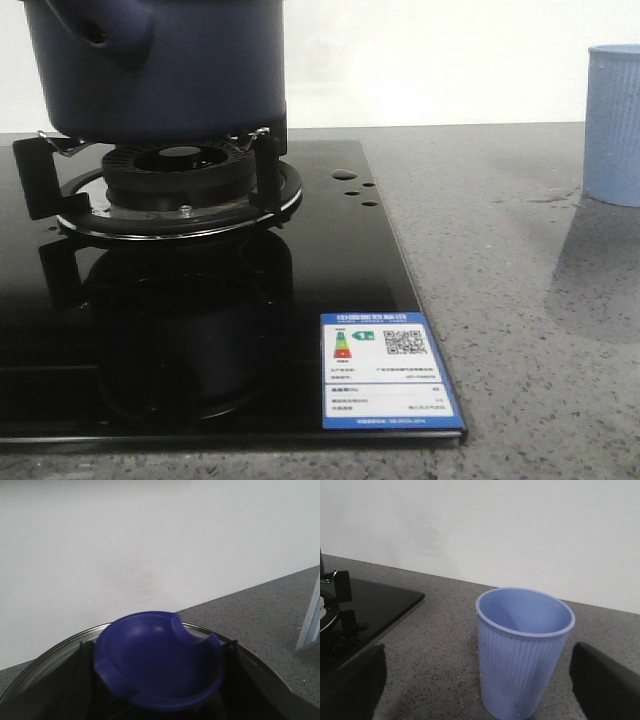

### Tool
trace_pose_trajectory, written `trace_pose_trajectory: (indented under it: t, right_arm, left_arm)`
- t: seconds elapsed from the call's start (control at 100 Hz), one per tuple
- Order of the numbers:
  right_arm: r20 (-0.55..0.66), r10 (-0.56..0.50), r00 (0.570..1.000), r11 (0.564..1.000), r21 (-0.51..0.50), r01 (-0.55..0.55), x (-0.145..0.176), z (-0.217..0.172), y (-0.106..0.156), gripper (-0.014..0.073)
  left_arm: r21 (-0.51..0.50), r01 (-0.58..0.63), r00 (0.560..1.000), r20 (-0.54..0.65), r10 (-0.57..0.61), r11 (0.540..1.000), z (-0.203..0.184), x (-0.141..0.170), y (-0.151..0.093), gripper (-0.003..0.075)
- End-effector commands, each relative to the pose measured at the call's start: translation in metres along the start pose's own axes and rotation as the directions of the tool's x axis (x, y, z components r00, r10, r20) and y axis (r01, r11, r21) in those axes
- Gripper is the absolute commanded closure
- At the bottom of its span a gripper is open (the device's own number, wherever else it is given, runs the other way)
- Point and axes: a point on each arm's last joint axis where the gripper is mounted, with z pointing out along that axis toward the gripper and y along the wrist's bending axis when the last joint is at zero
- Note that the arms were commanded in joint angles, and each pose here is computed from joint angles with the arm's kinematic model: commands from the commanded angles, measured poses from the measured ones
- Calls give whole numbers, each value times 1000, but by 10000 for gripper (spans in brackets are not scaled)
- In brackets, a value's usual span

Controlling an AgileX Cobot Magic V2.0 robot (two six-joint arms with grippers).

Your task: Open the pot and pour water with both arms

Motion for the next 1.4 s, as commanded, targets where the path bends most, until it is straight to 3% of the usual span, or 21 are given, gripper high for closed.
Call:
trace_pose_trajectory:
  t: [0.0,0.18,0.42,0.72,0.81,0.95,1.07,1.19,1.28,1.39]
  right_arm:
    - [75,9,997,1000,-17,-8,-12,1,1,-77]
    - [75,9,997,1000,-17,-8,-12,1,1,-77]
    - [75,9,997,1000,-17,-8,-12,1,1,-77]
    - [123,11,992,999,-53,-4,-16,0,4,-77]
    - [162,69,984,995,-86,-56,-24,0,5,-77]
    - [252,92,963,991,-122,-63,-51,3,3,-76]
    - [357,34,933,994,-113,7,-91,6,-3,-64]
    - [447,-37,894,995,-70,76,-134,5,-9,92]
    - [491,-81,867,993,-30,110,-160,2,-13,317]
    - [506,-93,858,993,-15,116,-171,0,-14,613]
  left_arm:
    - [-33,4,989,145,1,999,-7,-26,3,391]
    - [-30,3,991,135,1,1000,-6,-25,3,380]
    - [-24,4,992,124,-1,1000,-7,-24,2,193]
    - [-30,14,975,221,-7,999,-32,-47,5,192]
    - [-36,5,959,282,6,999,-51,-61,8,193]
    - [-92,-21,925,377,54,996,-84,-81,21,209]
    - [-185,-16,904,417,93,983,-104,-90,40,288]
    - [-276,-5,900,418,124,961,-120,-94,57,434]
    - [-322,-3,909,393,137,947,-131,-93,67,574]
    - [-345,-11,933,334,134,939,-146,-90,71,730]
